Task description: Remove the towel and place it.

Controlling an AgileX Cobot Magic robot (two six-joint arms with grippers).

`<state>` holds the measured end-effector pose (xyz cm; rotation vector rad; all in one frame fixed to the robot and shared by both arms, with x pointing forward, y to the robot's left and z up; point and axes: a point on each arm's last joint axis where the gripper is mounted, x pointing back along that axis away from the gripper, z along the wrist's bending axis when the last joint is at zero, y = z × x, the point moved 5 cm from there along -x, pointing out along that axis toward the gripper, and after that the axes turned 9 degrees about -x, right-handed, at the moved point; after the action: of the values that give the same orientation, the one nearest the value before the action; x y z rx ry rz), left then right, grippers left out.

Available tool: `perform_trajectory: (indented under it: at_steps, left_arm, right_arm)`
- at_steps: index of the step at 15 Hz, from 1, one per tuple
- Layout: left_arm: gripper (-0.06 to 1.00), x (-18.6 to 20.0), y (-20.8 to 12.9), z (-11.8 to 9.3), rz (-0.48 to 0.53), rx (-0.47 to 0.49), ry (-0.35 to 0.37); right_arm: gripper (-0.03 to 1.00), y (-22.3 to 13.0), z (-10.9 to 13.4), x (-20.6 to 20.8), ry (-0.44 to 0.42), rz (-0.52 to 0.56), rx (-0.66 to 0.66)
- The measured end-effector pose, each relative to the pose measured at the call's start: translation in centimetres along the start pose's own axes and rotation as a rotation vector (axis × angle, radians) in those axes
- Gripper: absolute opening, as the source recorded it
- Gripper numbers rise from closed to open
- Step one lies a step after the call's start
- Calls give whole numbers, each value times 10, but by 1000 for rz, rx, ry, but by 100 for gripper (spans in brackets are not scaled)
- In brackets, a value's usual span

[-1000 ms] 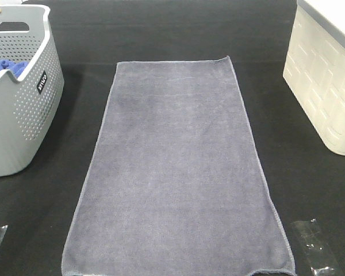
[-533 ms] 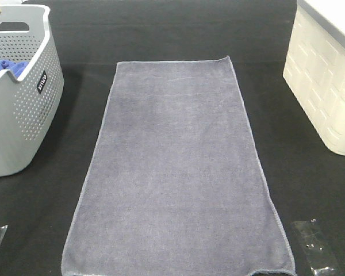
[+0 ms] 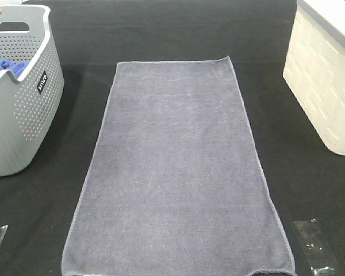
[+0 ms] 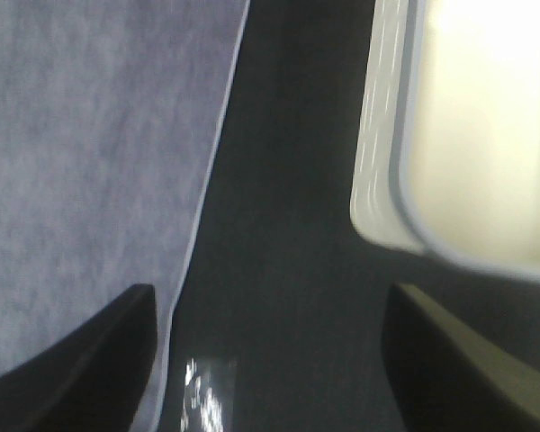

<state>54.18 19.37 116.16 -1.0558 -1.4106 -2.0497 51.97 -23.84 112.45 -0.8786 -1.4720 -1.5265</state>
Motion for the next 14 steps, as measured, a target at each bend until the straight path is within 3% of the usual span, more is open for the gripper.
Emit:
perform_trajectory:
  at_steps: [1, 2, 6, 9, 14]
  left_arm:
    - [69, 7, -28, -1, 32, 3, -5]
    - [69, 7, -28, -1, 32, 3, -5]
    - [69, 22, -150, -11, 140, 33, -53]
    - [69, 32, -208, -21, 124, 61, -109]
    - [69, 29, -279, -28, 37, 60, -125]
  right_arm:
    - [67, -22, -4, -2, -5, 31, 0]
    - [67, -22, -4, -2, -5, 31, 0]
    - [67, -115, -18, -9, -8, 127, -4]
    - [67, -168, -26, -12, -7, 135, -5]
    - [67, -227, -37, -18, 7, 57, 1]
